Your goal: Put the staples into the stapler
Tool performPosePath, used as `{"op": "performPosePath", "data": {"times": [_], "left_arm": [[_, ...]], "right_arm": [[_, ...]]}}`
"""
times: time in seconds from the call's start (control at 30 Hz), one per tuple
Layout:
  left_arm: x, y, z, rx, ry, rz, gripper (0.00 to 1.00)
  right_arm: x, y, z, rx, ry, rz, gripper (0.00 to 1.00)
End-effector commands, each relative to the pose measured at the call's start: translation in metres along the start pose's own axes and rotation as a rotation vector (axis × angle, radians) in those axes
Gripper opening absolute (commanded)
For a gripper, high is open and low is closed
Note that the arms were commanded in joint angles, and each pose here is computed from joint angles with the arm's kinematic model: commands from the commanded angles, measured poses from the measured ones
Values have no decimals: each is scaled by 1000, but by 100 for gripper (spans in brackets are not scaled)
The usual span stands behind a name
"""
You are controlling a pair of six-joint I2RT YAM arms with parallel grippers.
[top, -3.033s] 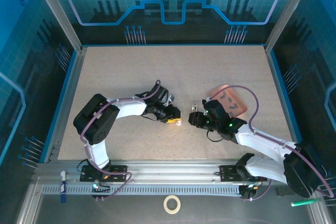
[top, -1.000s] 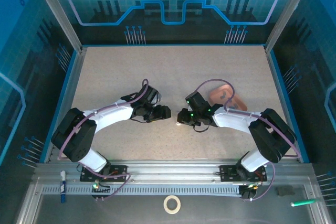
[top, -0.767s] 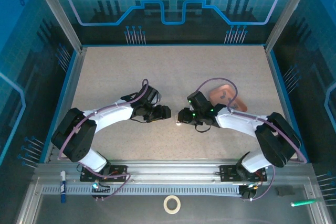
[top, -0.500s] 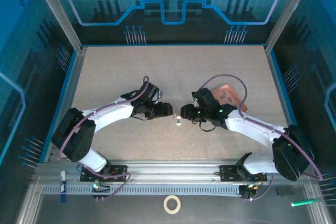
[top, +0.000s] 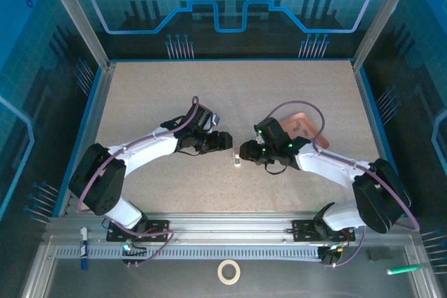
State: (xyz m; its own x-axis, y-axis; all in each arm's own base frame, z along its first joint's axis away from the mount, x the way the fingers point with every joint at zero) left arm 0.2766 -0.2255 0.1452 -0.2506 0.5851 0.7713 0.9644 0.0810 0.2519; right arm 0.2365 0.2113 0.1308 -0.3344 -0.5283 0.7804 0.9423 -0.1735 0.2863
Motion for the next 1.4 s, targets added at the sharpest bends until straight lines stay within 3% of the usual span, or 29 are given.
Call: {"op": "performPosePath", "data": {"times": [0.0,0.27,0.87,1.17,1.37], "left_arm": [[0,0,1,5,0,1,68],[-2,-2,5,10,5,11,68],[-20,-12,17,31,2,57,66],[-42,-15,24,71,-15,104,61],[-39,-14,24,64,-8,99,62]], "right_arm": [[-8,5,10,11,35,21,44],[-38,-13,-6,-15,-28,109,41],[-53,-25,-35,-55,-203,177,38],[-58,-34,-59,-91,-339,209,28],[-47,-19,-33,-34,-222,143,32]]}}
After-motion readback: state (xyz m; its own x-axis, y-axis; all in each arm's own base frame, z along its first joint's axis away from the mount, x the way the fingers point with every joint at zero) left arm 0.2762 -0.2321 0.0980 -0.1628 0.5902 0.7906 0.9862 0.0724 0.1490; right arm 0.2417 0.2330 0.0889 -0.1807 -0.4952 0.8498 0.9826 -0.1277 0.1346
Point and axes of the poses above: each hand's point on the last joint's axis, 136 mm out from that joint toward the fingers, its own x axis back along the fingers, its own z axis along the line the jaws close on, y = z × x, the point moved 6 cm from there along x, back along the fingers, and after that the axes turned 2 degrees about -x, right-handed, at the moved point
